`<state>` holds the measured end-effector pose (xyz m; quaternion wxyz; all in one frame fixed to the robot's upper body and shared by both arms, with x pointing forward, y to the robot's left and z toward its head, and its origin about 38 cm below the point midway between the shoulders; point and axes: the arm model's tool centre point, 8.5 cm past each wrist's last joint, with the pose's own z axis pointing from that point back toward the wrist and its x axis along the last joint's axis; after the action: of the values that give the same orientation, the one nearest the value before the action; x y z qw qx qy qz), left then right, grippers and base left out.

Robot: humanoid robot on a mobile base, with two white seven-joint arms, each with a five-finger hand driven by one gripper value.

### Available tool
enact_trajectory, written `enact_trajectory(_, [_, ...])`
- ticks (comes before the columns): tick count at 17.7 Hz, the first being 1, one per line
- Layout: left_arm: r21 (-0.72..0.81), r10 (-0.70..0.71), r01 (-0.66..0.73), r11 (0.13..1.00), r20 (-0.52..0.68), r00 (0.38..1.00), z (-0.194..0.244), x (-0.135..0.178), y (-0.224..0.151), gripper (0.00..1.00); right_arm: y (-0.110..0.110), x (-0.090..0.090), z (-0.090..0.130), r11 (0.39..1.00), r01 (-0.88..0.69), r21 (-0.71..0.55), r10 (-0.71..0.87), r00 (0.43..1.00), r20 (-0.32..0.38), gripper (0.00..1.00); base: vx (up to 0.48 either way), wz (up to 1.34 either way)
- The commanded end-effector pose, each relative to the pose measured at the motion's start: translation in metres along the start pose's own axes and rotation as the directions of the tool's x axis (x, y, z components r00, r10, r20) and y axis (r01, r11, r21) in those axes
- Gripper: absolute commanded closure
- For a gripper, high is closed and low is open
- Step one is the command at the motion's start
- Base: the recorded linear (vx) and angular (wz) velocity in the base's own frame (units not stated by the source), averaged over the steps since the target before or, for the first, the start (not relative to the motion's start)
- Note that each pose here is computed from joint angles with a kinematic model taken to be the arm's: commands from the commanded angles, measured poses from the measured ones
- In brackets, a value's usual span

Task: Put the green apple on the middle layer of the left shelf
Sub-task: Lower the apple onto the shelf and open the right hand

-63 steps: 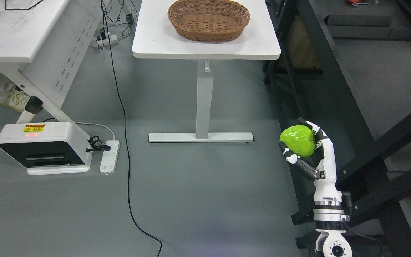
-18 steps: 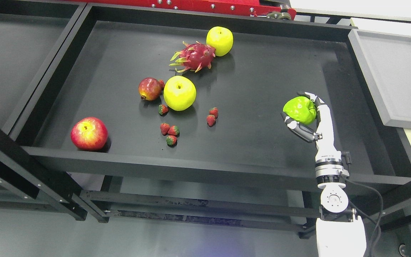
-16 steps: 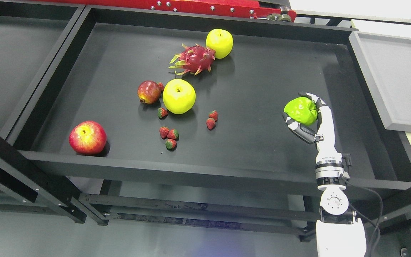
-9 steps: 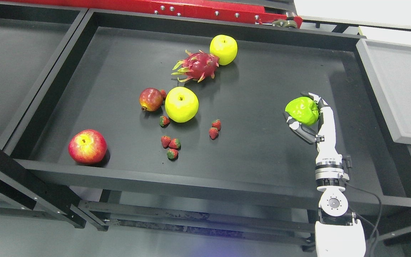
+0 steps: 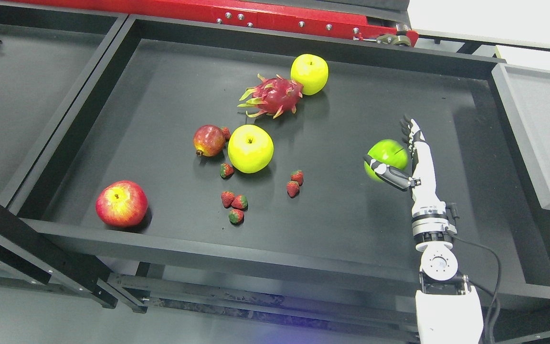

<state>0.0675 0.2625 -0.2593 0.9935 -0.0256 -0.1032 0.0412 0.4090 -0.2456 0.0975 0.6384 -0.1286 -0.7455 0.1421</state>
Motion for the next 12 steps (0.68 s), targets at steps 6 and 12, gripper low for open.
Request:
enact_trajectory(6, [0.017,-0.003,0.003,1.000,0.005,1.000,0.001,0.002,0.011,0.00,0.022,-0.007,0.043,0.997,0.046,0.054,-0.049,0.998,0.042,0.00,0.021,0.02])
enact_trajectory(12, [0.017,-0.003,0.003,1.000,0.005,1.000,0.001,0.002,0.011,0.00,0.019,0.002,0.079,0.994,0.105,0.032,-0.106,0.993,0.048,0.00,0.000,0.00])
